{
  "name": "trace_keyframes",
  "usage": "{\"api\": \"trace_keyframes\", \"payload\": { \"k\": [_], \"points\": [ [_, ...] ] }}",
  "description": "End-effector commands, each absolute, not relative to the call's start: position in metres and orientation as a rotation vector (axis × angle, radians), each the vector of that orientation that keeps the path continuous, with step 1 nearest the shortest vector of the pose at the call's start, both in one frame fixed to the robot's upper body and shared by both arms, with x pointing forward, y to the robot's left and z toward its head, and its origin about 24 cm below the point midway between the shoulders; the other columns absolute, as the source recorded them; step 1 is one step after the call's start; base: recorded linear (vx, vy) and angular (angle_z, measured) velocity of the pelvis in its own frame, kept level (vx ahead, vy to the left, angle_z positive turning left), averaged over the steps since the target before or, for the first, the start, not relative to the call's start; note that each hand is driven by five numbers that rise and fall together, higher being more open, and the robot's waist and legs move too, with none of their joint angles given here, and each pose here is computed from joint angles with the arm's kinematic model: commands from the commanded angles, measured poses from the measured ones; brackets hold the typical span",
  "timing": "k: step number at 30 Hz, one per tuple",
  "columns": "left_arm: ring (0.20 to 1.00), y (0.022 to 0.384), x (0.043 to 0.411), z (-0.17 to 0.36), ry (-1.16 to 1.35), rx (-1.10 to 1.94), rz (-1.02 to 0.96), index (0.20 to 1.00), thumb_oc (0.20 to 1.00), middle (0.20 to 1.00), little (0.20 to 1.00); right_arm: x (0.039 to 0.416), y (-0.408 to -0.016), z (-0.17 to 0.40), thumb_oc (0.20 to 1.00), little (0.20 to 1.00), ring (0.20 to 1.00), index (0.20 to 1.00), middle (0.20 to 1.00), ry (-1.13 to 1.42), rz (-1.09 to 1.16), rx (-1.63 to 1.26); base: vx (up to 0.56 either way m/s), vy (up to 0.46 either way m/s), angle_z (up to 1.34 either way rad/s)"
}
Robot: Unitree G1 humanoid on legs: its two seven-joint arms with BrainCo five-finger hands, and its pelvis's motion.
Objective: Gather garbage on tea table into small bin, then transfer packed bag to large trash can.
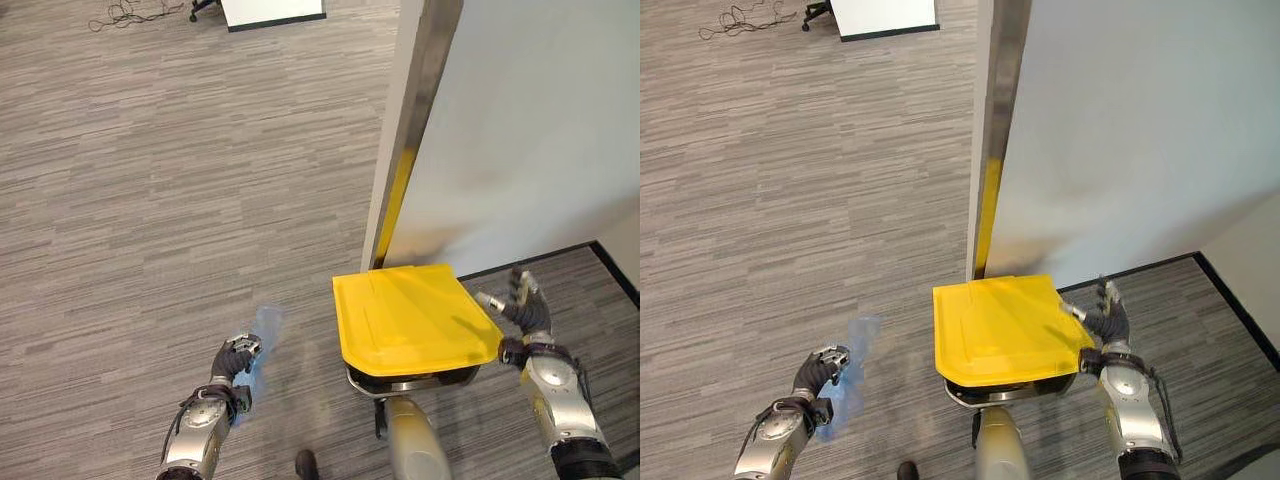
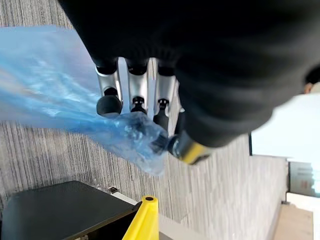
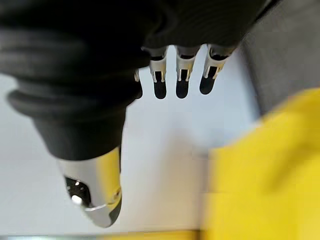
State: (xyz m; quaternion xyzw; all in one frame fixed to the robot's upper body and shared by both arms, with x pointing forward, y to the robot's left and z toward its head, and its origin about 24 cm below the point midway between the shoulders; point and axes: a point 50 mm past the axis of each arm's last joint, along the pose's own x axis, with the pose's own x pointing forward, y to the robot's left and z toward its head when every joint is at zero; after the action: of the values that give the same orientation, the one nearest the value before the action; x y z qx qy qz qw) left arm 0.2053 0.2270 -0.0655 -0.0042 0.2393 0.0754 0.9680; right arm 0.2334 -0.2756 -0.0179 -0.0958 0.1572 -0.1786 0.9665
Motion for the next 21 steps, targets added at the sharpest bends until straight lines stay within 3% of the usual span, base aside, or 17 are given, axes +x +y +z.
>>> {"api": "trace_keyframes", "payload": {
  "k": [1, 9, 14, 19, 21],
  "points": [
    [0.200, 0.236, 0.216, -0.046, 0.375, 0.030, 0.158, 0.200, 0.200, 0.200, 0.200, 0.238, -0.270, -0.020, 1.000, 1.000, 1.000, 1.000, 1.000, 0.319, -0.375, -0.180, 0.00, 0.000, 0.00],
    [0.200, 0.233, 0.215, -0.049, 0.383, 0.017, 0.167, 0.200, 0.200, 0.200, 0.200, 0.203, -0.269, -0.076, 1.000, 1.000, 1.000, 1.000, 1.000, 0.598, -0.467, -0.099, 0.01, 0.001, -0.01],
    [0.200, 0.227, 0.214, -0.055, 0.418, 0.013, 0.132, 0.200, 0.200, 0.200, 0.200, 0.187, -0.240, -0.108, 1.000, 1.000, 1.000, 1.000, 1.000, 0.742, -0.437, 0.186, 0.02, 0.005, 0.04],
    [0.200, 0.223, 0.214, -0.057, 0.429, 0.009, 0.107, 0.200, 0.200, 0.200, 0.200, 0.198, -0.215, -0.105, 1.000, 1.000, 1.000, 1.000, 1.000, 0.696, -0.369, 0.383, 0.01, 0.007, 0.06],
    [0.200, 0.222, 0.216, -0.054, 0.417, 0.010, 0.100, 0.200, 0.200, 0.200, 0.200, 0.221, -0.200, -0.080, 1.000, 1.000, 1.000, 1.000, 1.000, 0.560, -0.235, 0.442, 0.00, 0.000, 0.00]
  ]
}}
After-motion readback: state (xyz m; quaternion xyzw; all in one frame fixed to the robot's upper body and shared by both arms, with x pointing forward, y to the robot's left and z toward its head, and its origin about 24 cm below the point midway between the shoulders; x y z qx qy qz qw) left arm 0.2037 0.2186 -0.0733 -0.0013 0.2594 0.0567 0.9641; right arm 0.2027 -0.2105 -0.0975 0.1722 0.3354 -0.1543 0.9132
